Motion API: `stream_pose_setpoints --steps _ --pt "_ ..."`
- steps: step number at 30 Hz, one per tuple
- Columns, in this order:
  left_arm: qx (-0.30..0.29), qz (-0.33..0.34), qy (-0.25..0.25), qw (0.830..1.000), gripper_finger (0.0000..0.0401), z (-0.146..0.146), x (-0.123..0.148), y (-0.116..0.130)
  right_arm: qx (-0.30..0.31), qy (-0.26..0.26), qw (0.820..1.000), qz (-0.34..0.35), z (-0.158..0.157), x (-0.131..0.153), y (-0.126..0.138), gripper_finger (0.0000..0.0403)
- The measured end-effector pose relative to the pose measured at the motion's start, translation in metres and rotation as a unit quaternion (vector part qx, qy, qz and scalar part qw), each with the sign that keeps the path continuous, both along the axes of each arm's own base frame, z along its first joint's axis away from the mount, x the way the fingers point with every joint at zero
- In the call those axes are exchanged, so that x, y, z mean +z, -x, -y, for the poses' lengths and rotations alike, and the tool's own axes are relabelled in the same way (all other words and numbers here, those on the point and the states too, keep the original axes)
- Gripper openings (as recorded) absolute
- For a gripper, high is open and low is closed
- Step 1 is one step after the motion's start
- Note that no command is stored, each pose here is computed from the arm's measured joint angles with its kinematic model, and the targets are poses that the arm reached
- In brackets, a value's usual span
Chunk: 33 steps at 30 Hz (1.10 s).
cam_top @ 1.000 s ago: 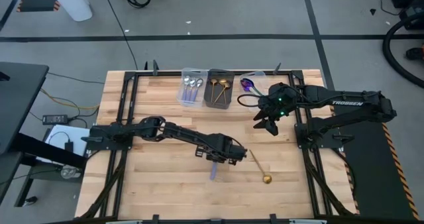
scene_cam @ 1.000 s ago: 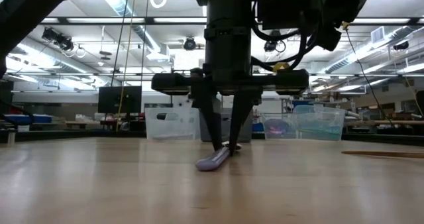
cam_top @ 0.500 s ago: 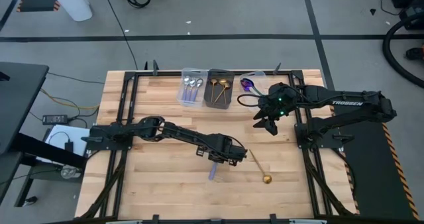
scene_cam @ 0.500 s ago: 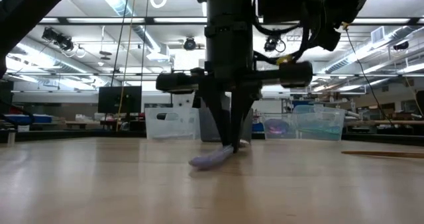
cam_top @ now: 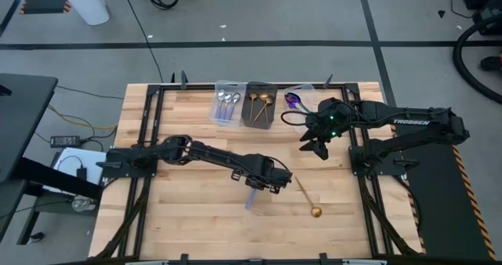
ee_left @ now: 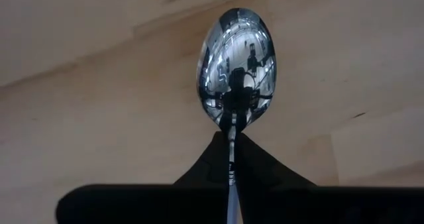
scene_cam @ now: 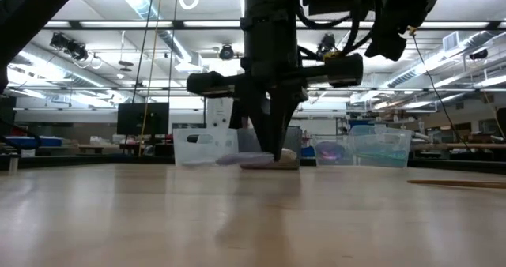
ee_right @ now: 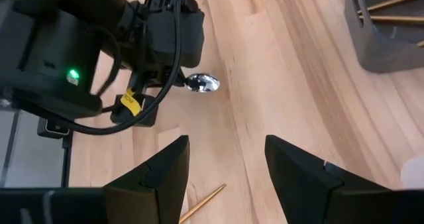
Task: Sort silverware by color (type)
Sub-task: Put the purple spoon into the left transparent bin
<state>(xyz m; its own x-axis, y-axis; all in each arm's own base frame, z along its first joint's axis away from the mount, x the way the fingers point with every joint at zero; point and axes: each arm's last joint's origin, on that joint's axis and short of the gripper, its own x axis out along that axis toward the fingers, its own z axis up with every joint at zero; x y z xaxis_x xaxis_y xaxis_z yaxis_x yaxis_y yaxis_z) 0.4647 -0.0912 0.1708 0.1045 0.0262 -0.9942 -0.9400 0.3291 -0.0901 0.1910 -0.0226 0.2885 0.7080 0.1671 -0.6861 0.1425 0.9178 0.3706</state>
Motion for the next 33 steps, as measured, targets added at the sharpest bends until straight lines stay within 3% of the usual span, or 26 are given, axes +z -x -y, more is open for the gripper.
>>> stream_pose_setpoints --steps 8,19,26,33 --pt "-0.036 -0.028 -0.020 0.999 0.0012 -0.017 0.021 0.011 -0.005 -0.004 1.000 -0.002 0.000 0.000 0.000 0.0207" --pt "-0.091 -0.038 -0.074 0.992 0.0011 -0.063 0.072 0.032 -0.061 -0.005 0.998 -0.035 0.002 -0.004 0.004 0.0207" --pt "-0.101 -0.017 -0.118 0.988 0.0011 -0.100 0.112 0.050 -0.095 -0.013 0.992 -0.085 0.002 -0.009 0.012 0.0207" --pt "-0.089 -0.017 -0.146 0.985 0.0011 -0.152 0.135 0.067 -0.090 0.008 0.994 -0.059 0.004 -0.005 0.009 0.0207"
